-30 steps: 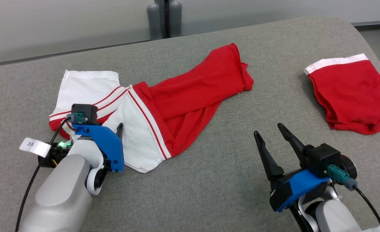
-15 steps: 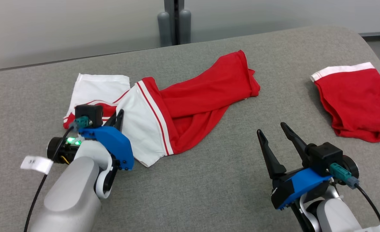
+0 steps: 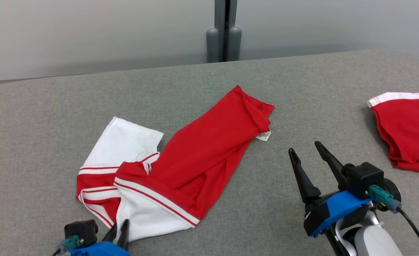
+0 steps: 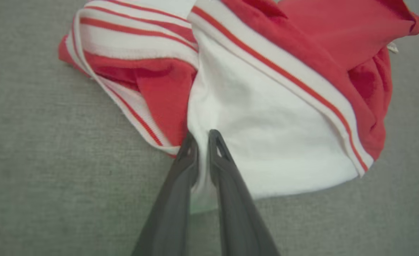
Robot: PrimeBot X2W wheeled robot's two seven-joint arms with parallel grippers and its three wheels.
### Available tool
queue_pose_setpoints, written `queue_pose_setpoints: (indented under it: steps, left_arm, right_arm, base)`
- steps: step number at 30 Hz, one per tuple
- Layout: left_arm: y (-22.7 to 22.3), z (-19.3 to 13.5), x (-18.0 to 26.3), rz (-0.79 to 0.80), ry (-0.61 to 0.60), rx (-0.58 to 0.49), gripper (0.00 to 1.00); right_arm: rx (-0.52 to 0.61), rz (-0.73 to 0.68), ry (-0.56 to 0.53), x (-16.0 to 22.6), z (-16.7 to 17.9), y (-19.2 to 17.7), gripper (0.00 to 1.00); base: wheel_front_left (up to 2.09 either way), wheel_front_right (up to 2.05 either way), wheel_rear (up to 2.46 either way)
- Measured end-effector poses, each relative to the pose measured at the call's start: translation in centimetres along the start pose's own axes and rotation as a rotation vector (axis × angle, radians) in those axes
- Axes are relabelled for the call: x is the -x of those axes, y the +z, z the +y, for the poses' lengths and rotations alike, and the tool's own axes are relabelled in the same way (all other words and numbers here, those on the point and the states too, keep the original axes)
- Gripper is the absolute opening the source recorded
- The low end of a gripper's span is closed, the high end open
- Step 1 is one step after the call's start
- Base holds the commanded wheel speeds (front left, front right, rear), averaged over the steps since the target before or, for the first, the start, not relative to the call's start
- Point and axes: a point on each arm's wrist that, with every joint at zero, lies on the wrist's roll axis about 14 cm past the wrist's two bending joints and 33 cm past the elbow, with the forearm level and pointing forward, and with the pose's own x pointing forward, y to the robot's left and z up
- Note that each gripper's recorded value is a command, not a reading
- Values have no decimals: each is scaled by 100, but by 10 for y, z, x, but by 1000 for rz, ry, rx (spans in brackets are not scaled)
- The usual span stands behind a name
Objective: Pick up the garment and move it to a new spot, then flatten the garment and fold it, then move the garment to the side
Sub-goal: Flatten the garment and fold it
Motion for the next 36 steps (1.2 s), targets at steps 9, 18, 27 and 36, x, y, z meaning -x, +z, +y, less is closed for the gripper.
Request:
queue_pose_setpoints:
  steps: [9, 18, 27, 36]
  left_arm:
    - [46, 13, 28, -52, 46, 12, 100]
    - [118, 41, -33, -94, 163, -117, 100]
    - [84, 63, -98, 157, 179, -163, 100]
    - [71, 60, -122, 254, 108, -74, 0]
  right_arm:
    - [5, -10, 25, 1, 9, 7, 100]
    - [5, 14, 24, 1, 8, -1, 100]
    - [11, 77, -43, -4, -19, -21, 100]
    - [20, 76, -49, -13, -25, -24, 100]
  base:
    - [0, 0, 0]
    - [0, 0, 0]
    - [0, 0, 0]
    - [0, 0, 0]
